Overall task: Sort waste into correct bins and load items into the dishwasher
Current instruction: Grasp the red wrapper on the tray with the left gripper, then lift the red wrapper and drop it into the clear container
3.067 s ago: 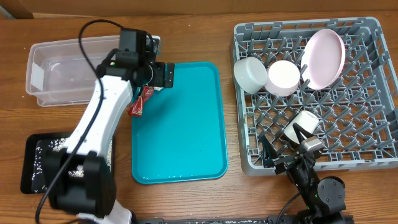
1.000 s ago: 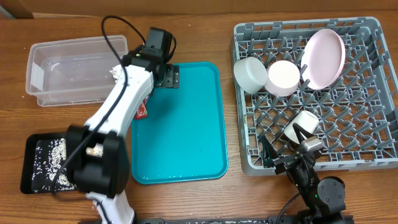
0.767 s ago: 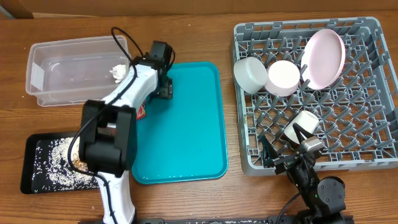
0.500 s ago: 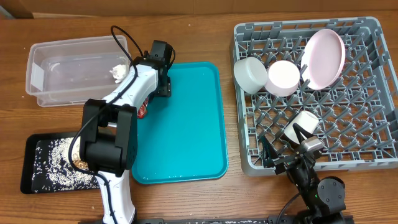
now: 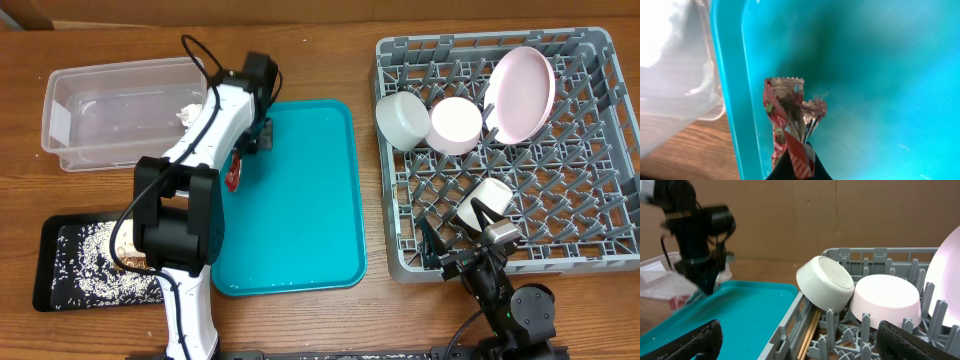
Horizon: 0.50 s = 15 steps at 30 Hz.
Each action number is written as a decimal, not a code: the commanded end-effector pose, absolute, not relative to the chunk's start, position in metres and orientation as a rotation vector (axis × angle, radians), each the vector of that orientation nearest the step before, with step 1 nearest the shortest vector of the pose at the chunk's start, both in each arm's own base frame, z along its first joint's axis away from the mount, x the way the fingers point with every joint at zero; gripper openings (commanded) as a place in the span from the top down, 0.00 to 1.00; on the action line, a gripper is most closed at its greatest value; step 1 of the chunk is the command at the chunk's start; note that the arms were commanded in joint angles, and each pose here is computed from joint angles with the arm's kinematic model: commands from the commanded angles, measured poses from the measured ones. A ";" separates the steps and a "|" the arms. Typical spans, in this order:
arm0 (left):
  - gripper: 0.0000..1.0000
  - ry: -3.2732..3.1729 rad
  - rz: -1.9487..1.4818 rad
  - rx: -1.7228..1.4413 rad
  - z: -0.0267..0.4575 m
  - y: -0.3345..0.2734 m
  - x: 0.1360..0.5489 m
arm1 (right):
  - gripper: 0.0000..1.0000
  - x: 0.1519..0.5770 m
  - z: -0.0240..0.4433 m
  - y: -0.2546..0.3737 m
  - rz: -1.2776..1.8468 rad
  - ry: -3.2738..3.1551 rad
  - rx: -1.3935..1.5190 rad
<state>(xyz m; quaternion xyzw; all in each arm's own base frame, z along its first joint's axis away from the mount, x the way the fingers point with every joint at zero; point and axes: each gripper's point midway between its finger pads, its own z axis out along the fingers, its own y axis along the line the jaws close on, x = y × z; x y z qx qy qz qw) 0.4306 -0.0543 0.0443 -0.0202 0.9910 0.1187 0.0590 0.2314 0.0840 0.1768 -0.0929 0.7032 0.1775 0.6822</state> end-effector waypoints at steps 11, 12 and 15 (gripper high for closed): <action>0.96 2.835 0.104 -0.249 0.156 -0.041 0.479 | 0.00 0.232 0.175 0.083 0.400 1.574 -0.199; 0.96 2.818 0.123 -0.302 0.157 -0.030 0.482 | 0.00 0.232 0.175 0.083 0.400 1.574 -0.199; 0.65 2.751 0.162 -0.474 0.150 0.010 0.496 | 0.00 0.232 0.175 0.083 0.400 1.574 -0.200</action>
